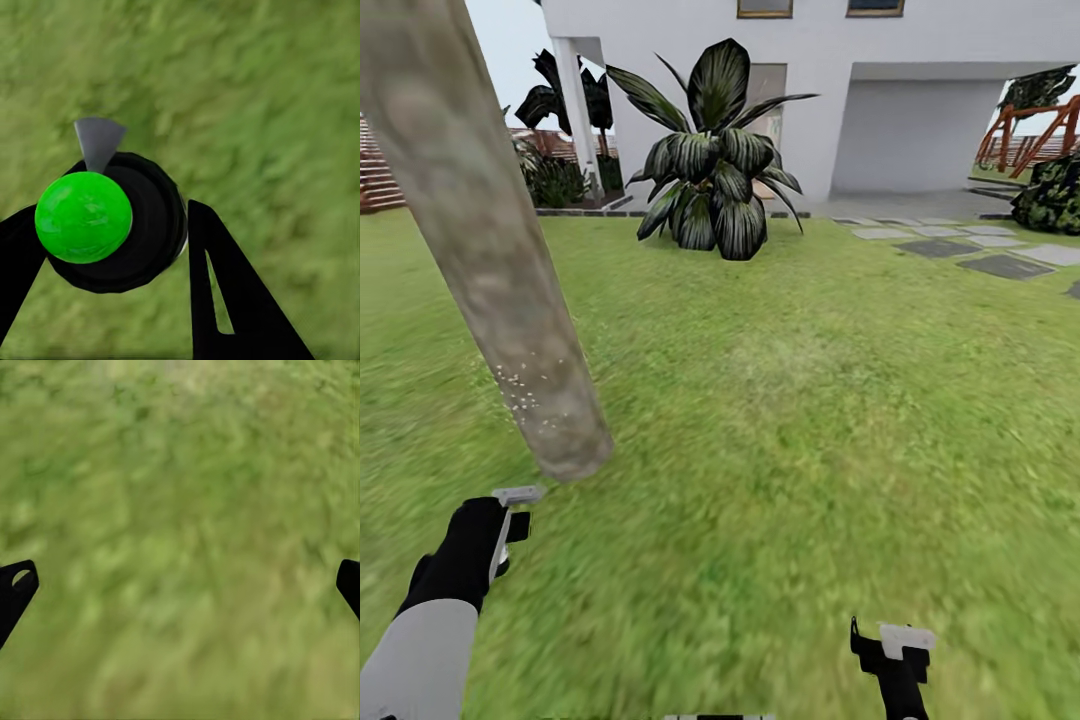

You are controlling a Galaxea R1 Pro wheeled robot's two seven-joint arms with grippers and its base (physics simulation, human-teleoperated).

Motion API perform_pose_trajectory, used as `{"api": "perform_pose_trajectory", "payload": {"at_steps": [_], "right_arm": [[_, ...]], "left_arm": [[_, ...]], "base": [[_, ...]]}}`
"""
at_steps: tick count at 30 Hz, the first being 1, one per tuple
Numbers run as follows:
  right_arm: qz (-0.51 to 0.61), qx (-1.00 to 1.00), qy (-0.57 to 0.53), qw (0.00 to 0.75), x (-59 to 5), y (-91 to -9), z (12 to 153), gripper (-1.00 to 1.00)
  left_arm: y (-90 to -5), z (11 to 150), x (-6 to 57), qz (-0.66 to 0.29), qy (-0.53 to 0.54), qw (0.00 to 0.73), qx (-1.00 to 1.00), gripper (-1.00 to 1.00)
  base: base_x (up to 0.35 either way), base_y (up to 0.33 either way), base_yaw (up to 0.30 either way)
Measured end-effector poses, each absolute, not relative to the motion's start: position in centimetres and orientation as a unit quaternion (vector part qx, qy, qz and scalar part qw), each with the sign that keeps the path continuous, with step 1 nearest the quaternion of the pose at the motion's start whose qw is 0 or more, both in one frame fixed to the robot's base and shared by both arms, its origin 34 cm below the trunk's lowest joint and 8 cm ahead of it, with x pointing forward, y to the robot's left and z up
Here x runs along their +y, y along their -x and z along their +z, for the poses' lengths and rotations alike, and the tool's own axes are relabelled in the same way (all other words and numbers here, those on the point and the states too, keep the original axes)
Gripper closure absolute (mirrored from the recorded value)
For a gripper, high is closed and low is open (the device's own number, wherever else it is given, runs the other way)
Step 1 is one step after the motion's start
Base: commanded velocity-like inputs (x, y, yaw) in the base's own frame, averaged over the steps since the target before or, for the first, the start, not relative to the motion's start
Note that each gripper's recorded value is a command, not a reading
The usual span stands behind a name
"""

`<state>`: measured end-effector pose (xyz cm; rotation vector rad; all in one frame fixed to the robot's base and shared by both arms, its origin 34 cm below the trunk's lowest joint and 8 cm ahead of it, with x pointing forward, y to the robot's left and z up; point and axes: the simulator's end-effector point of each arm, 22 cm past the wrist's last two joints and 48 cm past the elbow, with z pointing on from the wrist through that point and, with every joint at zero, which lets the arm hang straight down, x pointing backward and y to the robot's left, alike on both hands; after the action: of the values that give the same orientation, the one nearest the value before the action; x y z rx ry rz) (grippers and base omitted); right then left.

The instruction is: In the garden, pick up the pesticide atomizer on the floor and spray pesticide onto both trees until each tree trunk is fully covered.

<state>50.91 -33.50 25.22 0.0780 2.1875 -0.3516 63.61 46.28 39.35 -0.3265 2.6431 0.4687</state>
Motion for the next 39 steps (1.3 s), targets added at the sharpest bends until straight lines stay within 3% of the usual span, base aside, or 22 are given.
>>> {"api": "perform_pose_trajectory", "payload": {"at_steps": [7,28,39], "right_arm": [[-0.142,0.884,-0.031,0.445,-33.5,-50.8,25.1,-1.0],[-0.142,0.884,-0.031,0.445,-33.5,-50.8,25.1,-1.0],[-0.142,0.884,-0.031,0.445,-33.5,-50.8,25.1,-1.0]], "left_arm": [[-63.9,38.7,44.2,0.156,0.112,0.216,0.957,1.0],[-63.9,38.8,44.3,0.157,0.114,0.216,0.957,1.0],[-63.9,38.7,44.2,0.157,0.113,0.216,0.957,1.0]], "base": [[0.176,-0.164,0.217],[0.235,-0.186,0.009],[0.235,-0.187,0.265]]}}
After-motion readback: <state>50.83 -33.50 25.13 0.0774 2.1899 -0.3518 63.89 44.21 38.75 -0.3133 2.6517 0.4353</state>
